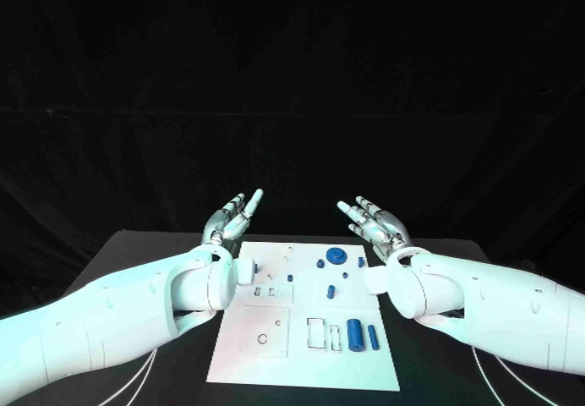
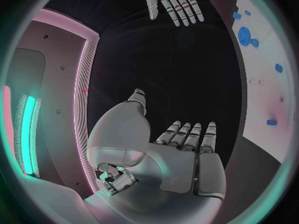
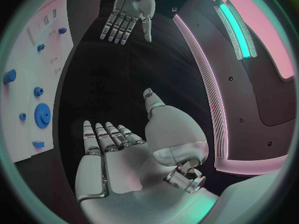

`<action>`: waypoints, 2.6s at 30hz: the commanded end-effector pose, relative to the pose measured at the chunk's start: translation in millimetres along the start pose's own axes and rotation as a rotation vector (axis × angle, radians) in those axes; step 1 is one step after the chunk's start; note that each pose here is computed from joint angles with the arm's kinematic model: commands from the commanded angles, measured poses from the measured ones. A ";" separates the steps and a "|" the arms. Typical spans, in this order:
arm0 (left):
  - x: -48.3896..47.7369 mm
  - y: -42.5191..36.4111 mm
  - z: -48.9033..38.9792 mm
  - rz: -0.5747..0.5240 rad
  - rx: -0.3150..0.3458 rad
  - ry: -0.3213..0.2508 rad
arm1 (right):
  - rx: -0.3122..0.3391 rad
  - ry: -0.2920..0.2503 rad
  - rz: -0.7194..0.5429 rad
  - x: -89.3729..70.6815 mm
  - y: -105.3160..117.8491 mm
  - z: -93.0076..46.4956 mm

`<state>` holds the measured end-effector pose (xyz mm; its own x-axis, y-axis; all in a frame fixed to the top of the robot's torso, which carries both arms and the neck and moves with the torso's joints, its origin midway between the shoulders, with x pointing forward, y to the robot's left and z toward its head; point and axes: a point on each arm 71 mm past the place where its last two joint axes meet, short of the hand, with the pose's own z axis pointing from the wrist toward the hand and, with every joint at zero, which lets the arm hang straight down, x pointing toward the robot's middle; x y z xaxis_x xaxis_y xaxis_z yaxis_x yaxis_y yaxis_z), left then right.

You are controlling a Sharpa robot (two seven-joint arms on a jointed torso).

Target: Assemble the parts on the task board

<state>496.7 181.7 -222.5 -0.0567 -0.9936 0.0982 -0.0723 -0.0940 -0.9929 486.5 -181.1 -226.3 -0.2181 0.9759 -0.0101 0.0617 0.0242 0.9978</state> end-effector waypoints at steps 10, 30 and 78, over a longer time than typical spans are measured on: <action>-3.6 -3.7 -2.0 -0.036 0.012 0.065 | -0.050 0.200 -0.217 -6.6 7.9 5.2; -19.5 -28.6 -15.8 -0.043 0.082 0.094 | -0.179 0.212 -0.606 -33.5 38.3 4.2; 6.8 -75.5 -51.9 -0.095 0.077 0.308 | -0.162 0.242 -1.504 -10.9 59.3 29.0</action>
<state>451.2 188.1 -145.8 -0.3273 -0.9255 0.1905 -0.0214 -0.1942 -0.9807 520.3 -183.6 -167.0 -0.1237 0.0638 -0.9903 -0.4615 0.8797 0.1143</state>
